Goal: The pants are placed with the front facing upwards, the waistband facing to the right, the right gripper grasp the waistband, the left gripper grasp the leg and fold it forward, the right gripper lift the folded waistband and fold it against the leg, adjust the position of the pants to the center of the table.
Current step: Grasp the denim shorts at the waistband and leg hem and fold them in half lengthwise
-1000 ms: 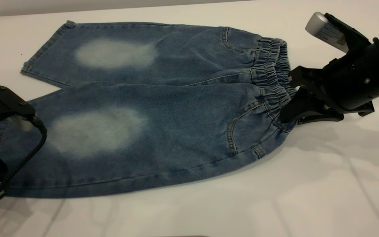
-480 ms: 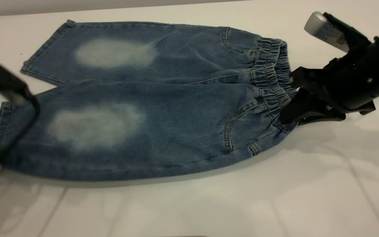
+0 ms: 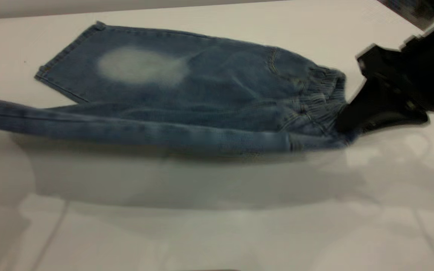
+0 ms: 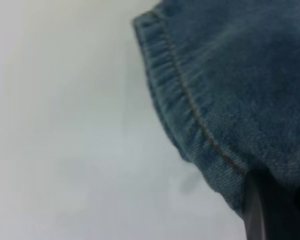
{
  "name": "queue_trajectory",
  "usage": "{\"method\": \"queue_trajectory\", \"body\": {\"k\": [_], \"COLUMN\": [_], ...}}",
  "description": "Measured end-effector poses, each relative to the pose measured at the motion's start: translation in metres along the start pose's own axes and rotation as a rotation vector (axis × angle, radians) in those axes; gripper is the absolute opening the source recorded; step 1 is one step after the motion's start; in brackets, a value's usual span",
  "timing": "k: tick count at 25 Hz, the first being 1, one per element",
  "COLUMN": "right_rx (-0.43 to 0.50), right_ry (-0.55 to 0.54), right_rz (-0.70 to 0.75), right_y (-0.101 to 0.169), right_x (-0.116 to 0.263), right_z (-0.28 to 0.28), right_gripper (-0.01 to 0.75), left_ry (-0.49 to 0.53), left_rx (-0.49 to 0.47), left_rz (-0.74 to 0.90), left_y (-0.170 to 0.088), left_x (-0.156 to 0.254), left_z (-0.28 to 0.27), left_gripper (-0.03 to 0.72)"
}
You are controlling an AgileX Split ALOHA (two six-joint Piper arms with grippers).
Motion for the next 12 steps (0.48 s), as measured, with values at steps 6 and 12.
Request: {"method": "queue_trajectory", "body": {"k": [6,12], "right_rx": [-0.044,-0.077], "right_ry": [0.011,-0.065], "right_rz": [0.063,0.203], "right_y": [0.016,0.021], "right_x": [0.023,0.007], "right_z": [-0.013,-0.014], "right_gripper": [0.073,0.073], "left_ry": [-0.072,-0.154], "left_rx": [-0.078,-0.111], "left_rz": [0.004,-0.026], "left_y": [0.017,0.025], "left_x": [-0.005,-0.033], "left_z": [-0.027,-0.013], "left_gripper": [0.029,0.029]}}
Point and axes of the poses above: a point on each arm's last joint axis where the gripper is mounted, z pointing out along that axis toward the gripper, y along the wrist's bending axis when the last joint is at zero, x = y × z, the point moved 10 cm from there along z, pointing out along that axis toward the gripper, and after that the axes turned 7 degrees about -z, right-handed, at the moved point
